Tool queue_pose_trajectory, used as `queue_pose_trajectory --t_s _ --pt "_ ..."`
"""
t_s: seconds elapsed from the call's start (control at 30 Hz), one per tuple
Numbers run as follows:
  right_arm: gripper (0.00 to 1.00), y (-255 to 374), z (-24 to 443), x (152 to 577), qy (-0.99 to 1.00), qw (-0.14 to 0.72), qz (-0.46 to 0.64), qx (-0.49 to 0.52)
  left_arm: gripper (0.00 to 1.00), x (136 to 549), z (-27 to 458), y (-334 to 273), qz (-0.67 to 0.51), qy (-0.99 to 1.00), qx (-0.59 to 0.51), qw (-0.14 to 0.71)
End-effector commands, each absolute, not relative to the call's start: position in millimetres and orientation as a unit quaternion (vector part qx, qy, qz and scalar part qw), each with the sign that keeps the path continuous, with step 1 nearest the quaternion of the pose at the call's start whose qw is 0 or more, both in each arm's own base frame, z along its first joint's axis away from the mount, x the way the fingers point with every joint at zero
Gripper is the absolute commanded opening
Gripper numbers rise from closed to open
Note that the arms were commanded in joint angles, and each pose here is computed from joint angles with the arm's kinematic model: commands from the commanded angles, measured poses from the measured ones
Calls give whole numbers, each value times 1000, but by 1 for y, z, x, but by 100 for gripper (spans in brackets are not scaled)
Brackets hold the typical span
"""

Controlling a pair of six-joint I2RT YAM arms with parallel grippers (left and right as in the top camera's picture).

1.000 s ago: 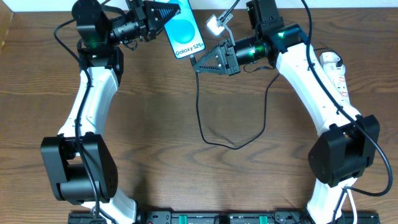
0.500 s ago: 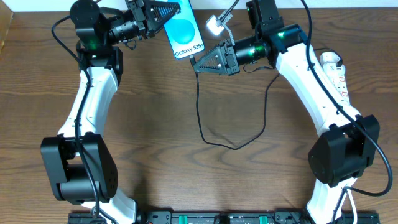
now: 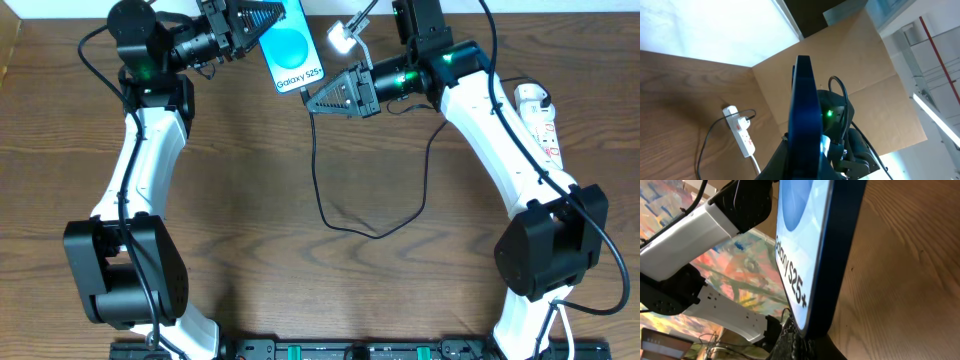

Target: Plug charger to phone and switch on socket

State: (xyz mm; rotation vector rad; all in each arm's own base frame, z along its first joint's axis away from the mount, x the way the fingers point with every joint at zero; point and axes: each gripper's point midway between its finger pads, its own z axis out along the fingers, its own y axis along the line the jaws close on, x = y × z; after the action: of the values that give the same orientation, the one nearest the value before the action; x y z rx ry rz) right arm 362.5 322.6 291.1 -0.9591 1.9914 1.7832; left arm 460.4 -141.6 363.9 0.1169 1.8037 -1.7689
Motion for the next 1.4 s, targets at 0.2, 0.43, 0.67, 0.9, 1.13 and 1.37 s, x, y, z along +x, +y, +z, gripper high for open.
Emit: queue_pose_trajectory --t_s 0.2,0.43,0.67,0.9,1.13,1.37 --pt "1 322 305 374 701 156 624 -309 7 428 372 -158 -671 679 129 270" --pt "1 322 307 376 708 146 627 -292 7 428 372 -158 -671 678 129 270" --pt "1 322 304 378 716 145 622 -284 7 428 372 -158 -671 678 129 270" --pt "1 321 300 380 724 146 615 -277 7 428 372 -158 -671 679 129 270" --pt "1 319 291 383 740 151 596 -273 7 428 372 -158 -671 679 129 270" --pt "1 321 296 387 734 164 598 -277 7 426 372 -158 -671 679 131 267"
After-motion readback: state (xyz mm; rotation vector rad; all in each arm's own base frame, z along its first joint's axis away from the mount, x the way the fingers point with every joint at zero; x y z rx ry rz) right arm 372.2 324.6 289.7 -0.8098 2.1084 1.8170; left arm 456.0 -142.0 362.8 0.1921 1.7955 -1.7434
